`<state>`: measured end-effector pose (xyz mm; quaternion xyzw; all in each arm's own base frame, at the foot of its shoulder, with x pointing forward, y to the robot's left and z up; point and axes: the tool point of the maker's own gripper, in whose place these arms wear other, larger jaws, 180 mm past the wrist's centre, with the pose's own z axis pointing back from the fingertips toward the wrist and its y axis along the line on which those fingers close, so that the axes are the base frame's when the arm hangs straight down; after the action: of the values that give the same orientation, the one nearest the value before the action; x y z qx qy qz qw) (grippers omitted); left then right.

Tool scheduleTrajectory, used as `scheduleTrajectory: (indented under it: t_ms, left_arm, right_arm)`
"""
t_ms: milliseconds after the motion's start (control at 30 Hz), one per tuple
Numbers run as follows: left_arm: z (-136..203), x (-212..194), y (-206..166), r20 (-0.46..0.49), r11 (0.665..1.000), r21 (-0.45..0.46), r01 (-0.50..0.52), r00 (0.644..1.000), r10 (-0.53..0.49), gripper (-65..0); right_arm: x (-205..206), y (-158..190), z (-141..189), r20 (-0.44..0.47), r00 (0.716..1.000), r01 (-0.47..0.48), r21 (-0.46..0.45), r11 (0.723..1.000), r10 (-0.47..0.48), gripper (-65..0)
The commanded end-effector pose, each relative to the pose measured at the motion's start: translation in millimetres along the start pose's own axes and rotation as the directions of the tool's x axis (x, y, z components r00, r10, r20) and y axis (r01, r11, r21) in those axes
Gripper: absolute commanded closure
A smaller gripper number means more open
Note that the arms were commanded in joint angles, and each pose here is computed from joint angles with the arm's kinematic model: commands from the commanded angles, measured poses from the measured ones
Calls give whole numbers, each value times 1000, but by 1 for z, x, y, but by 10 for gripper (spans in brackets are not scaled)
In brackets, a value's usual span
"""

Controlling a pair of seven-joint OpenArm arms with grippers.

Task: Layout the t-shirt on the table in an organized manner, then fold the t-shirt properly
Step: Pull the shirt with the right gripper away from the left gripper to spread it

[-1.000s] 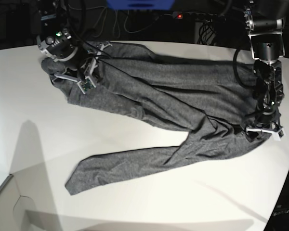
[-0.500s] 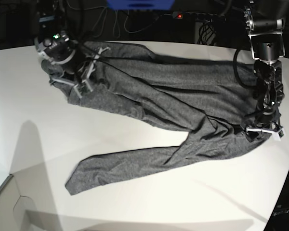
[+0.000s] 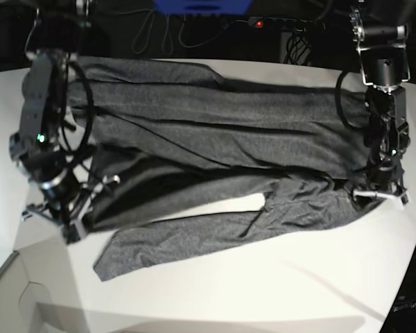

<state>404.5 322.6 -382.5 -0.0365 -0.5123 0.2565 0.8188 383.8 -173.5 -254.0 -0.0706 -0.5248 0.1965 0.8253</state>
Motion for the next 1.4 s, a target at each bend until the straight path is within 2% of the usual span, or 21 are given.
scheduleTrajectory:
  t_ms: [0,300,467,600,733,867,1000,1100,1300,1367]
  left_arm:
    - [0,36,-10,89,1000,-28,15,996,-12,-463]
    - [5,53,-24,132,998,-58,34,991,-26,-464]
    - [3,46,-16,114,999,-41,30,993,-25,-466]
    - [-4,48,-13,106,1000,-28,14,994,-11,-466]
    - [-13,44,-8,81,1000,-7,-5,997,5,-466]
    - [-20,43,-11,69,1000,-4,-20,997,21,-466]
    - [-30,29,-10,21,1000,12,-22,1000,22,-467]
    - [-40,12,-11,-40,1000,25,4,999,-3,-467]
    - [-45,10,-20,56,994,13,108,993,-108,-467]
    - [-47,17,-33,90,990,-11,142,986,-140,-467]
  right_arm:
    - [16,-11,-4,42,999,3,-21,1000,-2,0]
    - [40,-42,-58,56,996,72,-15,997,-71,0]
    - [18,-47,-86,-8,992,125,8,992,-125,0]
    - [-7,-43,-99,-24,984,176,24,984,-175,0]
    - [-35,-55,-103,-53,969,243,-1,970,-243,0]
    - [-56,-79,-100,-71,949,304,-63,950,-309,0]
    - [-64,-104,-95,-75,942,315,-143,938,-328,0]
    - [-66,-103,-94,-80,942,313,-141,939,-326,0]
    - [-58,-108,-87,-59,951,292,-153,944,-303,0]
    - [-53,-110,-79,-47,959,268,-162,950,-279,-25]
